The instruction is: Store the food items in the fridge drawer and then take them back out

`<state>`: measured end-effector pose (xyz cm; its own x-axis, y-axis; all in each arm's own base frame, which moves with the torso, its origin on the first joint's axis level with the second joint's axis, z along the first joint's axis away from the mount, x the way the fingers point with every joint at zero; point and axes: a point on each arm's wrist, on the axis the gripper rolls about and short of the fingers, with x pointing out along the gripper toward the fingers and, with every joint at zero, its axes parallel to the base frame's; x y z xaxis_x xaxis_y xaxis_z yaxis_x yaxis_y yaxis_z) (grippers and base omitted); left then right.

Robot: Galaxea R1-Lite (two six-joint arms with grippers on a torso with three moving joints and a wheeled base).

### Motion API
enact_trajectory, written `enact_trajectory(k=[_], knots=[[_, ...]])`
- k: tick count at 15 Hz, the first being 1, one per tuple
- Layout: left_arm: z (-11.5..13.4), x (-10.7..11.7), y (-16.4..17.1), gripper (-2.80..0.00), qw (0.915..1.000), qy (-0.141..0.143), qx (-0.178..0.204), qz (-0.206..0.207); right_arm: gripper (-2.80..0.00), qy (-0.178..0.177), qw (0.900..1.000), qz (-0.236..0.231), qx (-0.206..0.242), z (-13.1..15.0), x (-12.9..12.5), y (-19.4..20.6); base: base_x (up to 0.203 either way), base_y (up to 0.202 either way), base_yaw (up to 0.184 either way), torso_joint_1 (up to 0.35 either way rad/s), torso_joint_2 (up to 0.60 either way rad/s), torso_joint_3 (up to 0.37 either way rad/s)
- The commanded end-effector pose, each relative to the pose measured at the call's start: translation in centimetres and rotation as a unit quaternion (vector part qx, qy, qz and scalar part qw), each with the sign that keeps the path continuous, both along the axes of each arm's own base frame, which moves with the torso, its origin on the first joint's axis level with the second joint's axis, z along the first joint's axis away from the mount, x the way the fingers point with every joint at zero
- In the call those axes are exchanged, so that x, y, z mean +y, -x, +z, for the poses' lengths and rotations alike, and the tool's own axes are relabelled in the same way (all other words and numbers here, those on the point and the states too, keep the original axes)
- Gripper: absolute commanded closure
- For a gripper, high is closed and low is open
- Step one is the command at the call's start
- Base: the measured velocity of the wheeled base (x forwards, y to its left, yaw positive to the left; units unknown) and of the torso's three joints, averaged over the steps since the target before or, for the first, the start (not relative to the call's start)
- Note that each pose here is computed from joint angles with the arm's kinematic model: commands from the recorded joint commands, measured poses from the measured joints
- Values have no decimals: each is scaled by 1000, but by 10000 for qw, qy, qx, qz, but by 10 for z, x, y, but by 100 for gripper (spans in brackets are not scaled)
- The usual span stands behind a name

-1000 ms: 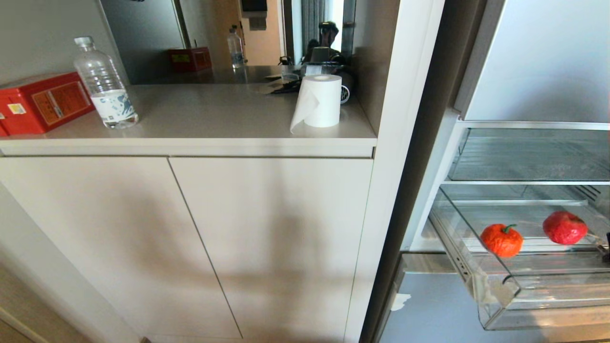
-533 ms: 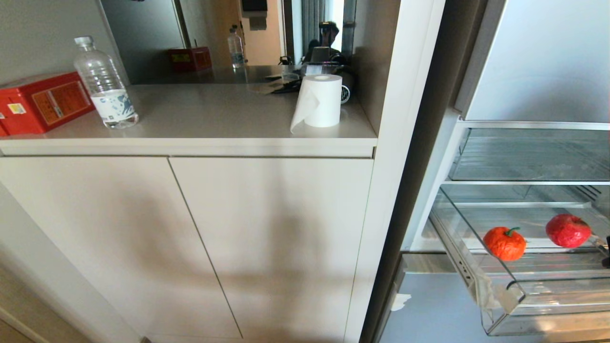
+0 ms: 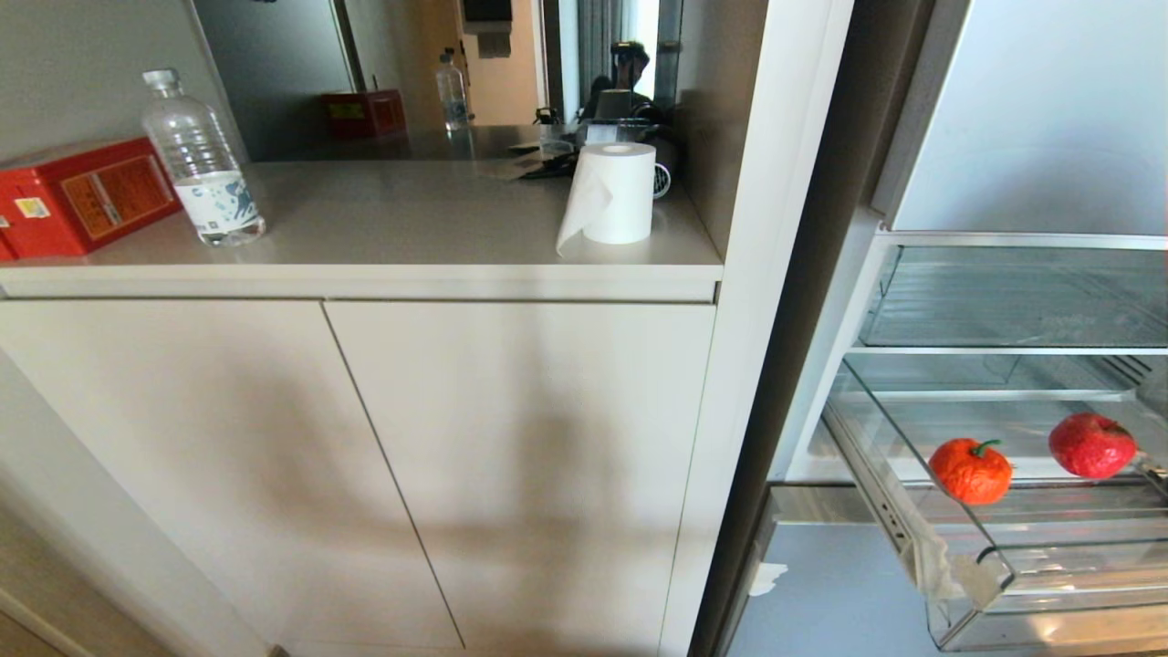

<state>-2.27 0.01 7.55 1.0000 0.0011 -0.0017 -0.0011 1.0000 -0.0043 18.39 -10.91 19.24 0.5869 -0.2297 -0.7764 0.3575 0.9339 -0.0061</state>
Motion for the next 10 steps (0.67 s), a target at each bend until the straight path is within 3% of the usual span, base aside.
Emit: enact_trajectory(k=[1, 4, 5, 10], knots=[[0, 0, 0, 0, 10000, 2, 7, 2, 0, 43, 9999, -10, -145, 7, -6, -12, 0, 0, 0, 0, 0, 0], [0, 0, 0, 0, 10000, 2, 7, 2, 0, -52, 9998, -93, -190, 8, -26, -51, 0, 0, 0, 0, 0, 0], [0, 0, 0, 0, 10000, 2, 7, 2, -280, -66, 9998, -97, -167, 5, -32, -63, 0, 0, 0, 0, 0, 0], [0, 0, 0, 0, 10000, 2, 7, 2, -280, 88, 9996, -140, -242, -2, -67, -124, 0, 0, 0, 0, 0, 0]])
